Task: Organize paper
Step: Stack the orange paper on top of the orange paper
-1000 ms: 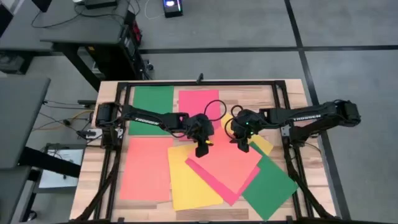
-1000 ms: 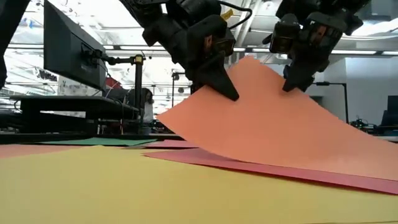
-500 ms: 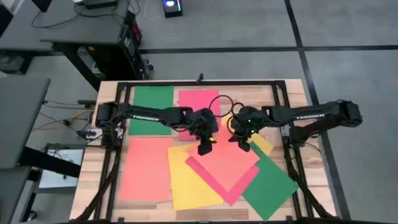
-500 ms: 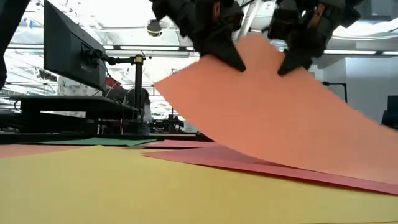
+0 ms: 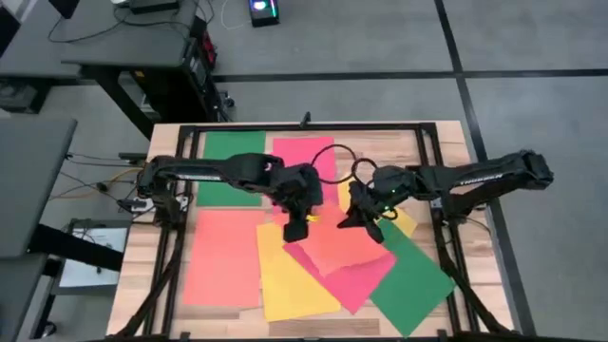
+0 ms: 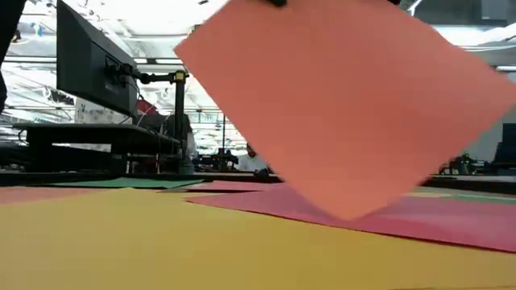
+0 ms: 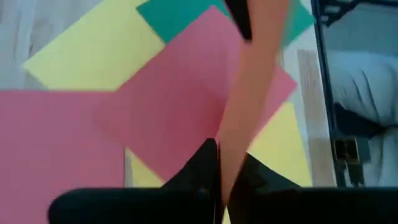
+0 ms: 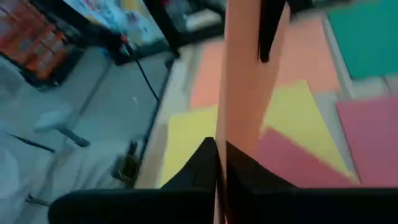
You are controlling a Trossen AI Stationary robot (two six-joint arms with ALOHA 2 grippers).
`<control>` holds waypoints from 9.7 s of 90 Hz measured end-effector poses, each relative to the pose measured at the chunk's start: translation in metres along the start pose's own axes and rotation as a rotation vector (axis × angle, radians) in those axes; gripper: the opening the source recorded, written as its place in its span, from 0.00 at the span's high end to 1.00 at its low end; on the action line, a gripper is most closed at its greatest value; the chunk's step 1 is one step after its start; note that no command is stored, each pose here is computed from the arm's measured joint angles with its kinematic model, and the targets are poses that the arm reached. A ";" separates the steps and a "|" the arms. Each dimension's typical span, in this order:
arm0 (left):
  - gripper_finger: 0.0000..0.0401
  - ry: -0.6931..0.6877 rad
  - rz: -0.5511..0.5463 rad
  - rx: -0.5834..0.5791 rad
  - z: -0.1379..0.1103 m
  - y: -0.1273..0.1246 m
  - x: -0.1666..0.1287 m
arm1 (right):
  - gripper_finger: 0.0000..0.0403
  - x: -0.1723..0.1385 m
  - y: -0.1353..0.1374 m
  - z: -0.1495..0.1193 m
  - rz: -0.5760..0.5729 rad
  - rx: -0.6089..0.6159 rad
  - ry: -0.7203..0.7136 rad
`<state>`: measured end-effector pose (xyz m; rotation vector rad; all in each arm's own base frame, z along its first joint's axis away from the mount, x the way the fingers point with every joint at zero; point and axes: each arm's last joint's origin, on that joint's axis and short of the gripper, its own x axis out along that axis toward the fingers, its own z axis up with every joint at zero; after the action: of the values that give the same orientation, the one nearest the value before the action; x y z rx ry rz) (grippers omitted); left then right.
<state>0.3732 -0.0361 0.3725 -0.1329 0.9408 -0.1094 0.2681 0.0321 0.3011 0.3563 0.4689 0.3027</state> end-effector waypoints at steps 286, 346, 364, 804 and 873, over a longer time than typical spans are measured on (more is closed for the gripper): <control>0.61 -0.262 0.379 -0.186 -0.240 -0.152 0.074 | 1.00 0.018 0.053 0.132 0.341 -0.311 -0.416; 0.62 0.050 0.162 -0.062 -0.184 -0.079 0.109 | 1.00 -0.042 0.071 0.136 0.268 -0.351 -0.455; 0.62 0.073 0.157 -0.049 -0.183 -0.074 0.110 | 1.00 -0.042 0.071 0.136 0.267 -0.359 -0.461; 0.62 -1.150 0.140 0.145 -0.223 -0.119 0.025 | 1.00 -0.028 0.068 0.134 0.263 -0.352 -0.432; 0.62 -1.137 0.084 0.218 -0.185 -0.108 0.029 | 1.00 -0.023 0.061 0.136 0.243 -0.348 -0.440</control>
<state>0.2361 -0.1592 0.2587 0.0555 -0.2027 -0.0425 0.3025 0.0428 0.4476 0.1304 -0.0646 0.5186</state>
